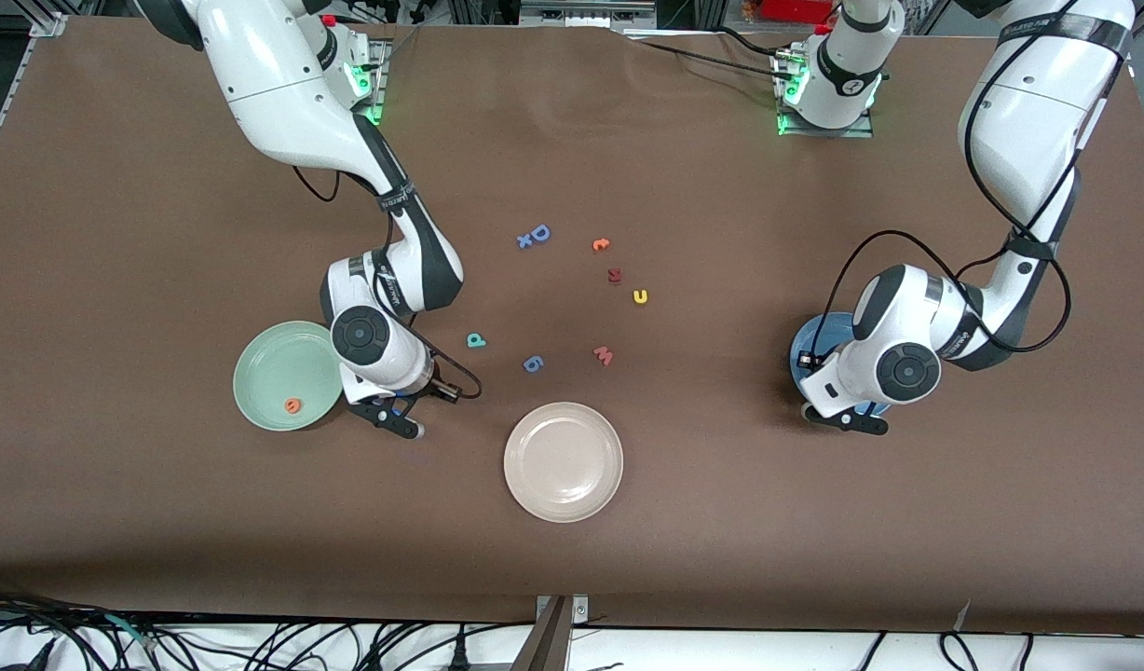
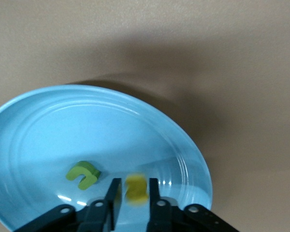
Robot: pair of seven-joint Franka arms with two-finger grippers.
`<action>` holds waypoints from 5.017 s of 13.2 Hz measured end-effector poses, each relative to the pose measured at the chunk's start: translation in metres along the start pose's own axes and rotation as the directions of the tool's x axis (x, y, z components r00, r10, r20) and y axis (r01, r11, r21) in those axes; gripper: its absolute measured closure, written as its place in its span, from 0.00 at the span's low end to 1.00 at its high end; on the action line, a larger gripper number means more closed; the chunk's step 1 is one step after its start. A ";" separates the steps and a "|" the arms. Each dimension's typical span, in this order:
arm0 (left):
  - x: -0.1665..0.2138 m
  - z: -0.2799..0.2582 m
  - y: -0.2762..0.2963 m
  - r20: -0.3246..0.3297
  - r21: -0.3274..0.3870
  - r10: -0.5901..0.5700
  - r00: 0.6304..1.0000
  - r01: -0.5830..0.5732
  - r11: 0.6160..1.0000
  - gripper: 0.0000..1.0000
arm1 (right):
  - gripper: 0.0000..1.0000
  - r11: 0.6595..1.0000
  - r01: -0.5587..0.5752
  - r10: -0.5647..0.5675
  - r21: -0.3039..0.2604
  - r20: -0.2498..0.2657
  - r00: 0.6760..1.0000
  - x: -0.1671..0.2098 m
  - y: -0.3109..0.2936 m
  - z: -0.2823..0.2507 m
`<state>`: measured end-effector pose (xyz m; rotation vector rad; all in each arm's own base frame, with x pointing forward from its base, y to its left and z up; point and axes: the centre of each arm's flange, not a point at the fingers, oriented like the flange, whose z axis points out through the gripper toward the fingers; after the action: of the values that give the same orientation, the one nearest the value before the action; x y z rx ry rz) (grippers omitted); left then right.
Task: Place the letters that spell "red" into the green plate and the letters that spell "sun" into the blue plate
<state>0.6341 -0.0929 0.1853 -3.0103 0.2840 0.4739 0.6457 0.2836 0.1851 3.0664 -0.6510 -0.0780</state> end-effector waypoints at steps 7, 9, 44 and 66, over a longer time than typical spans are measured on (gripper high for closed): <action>0.001 -0.020 0.016 -0.025 -0.007 0.023 0.999 -0.023 1.000 0.00 | 0.82 0.979 0.184 -0.175 -0.092 0.094 0.980 0.054 0.049 -0.070; -0.006 -0.048 0.051 -0.039 -0.012 0.076 0.996 -0.077 0.997 0.00 | 0.82 0.959 0.253 -0.236 -0.129 0.138 0.962 0.075 0.086 -0.075; -0.091 0.030 0.334 -0.092 -0.166 -0.163 0.982 0.146 0.975 0.69 | 0.00 0.994 0.095 -0.093 0.044 -0.057 0.994 -0.044 0.026 -0.039; -0.024 -0.079 0.116 -0.031 -0.012 -0.113 0.993 0.112 0.994 0.74 | 0.27 0.999 -0.021 0.023 0.050 -0.050 0.998 -0.103 -0.020 0.013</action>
<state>0.6125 -0.2114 0.2616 -3.0250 0.1131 0.4198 0.5595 0.3441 0.1763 3.0957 -0.6946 0.0165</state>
